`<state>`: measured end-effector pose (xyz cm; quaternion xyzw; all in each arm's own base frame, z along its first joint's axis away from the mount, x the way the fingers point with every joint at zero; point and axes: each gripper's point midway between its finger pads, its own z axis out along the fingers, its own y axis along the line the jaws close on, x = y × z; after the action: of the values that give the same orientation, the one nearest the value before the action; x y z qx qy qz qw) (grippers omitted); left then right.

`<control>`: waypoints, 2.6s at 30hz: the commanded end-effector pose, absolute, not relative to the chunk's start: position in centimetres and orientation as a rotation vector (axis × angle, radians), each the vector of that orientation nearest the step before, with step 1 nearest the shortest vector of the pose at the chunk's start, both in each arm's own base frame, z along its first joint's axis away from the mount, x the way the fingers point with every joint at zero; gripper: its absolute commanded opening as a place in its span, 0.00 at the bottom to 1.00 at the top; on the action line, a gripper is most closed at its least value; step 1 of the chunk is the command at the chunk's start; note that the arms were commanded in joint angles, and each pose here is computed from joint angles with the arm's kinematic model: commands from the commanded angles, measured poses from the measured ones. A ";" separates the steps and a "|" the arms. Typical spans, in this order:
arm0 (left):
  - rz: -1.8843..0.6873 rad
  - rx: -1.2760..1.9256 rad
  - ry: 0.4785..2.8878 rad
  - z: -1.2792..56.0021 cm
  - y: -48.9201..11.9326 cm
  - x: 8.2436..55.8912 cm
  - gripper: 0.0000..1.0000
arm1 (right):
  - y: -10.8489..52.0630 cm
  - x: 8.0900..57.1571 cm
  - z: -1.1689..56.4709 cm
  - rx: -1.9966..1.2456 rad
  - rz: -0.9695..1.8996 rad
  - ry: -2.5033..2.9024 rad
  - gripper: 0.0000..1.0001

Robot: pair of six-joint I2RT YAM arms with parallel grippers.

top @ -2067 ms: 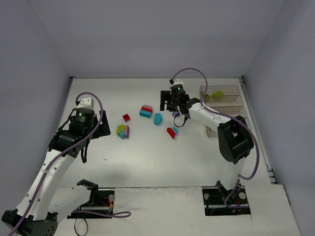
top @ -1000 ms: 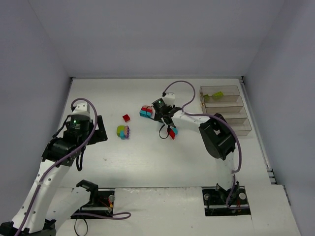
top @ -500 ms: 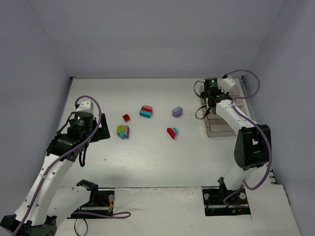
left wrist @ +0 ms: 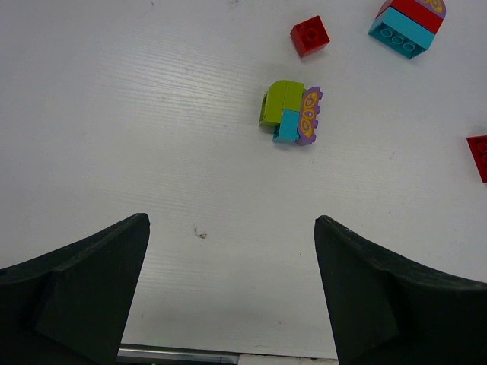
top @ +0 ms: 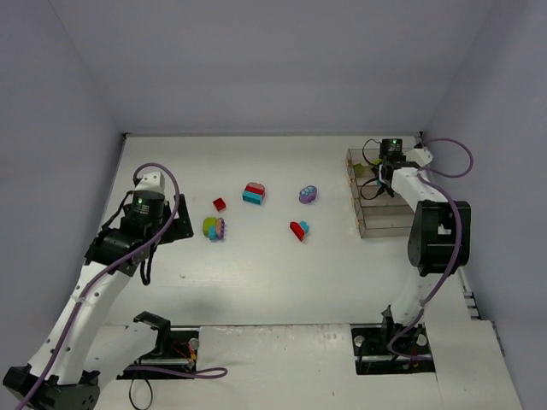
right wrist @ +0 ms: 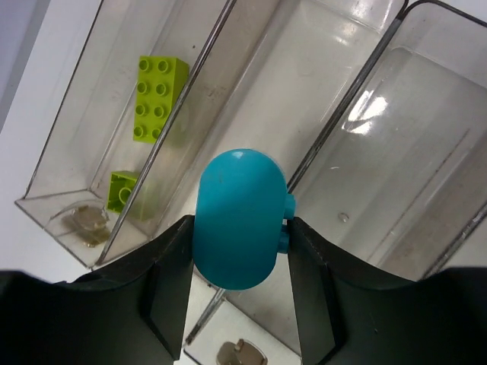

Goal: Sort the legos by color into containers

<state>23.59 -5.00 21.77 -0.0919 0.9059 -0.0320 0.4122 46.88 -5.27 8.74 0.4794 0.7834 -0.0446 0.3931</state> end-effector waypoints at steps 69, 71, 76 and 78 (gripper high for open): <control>-0.085 -0.250 2.245 23.0 -4.9 23.7 0.83 | 20.3 48.2 4.2 0.568 0.227 2.356 0.64; -0.082 -0.251 2.248 22.9 -4.8 23.6 0.83 | 20.4 47.9 3.7 0.574 0.216 2.365 0.55; -0.074 -0.252 2.247 22.8 -4.6 23.4 0.83 | 19.8 47.3 4.0 0.569 0.186 2.358 0.17; -0.076 -0.250 2.245 22.8 -4.7 23.5 0.83 | 19.1 47.2 5.0 0.560 0.160 2.334 0.00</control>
<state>23.29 -4.90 21.97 -0.0982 0.9053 -0.0335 0.4118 46.89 20.11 2.46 0.2090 0.9180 0.0762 0.3282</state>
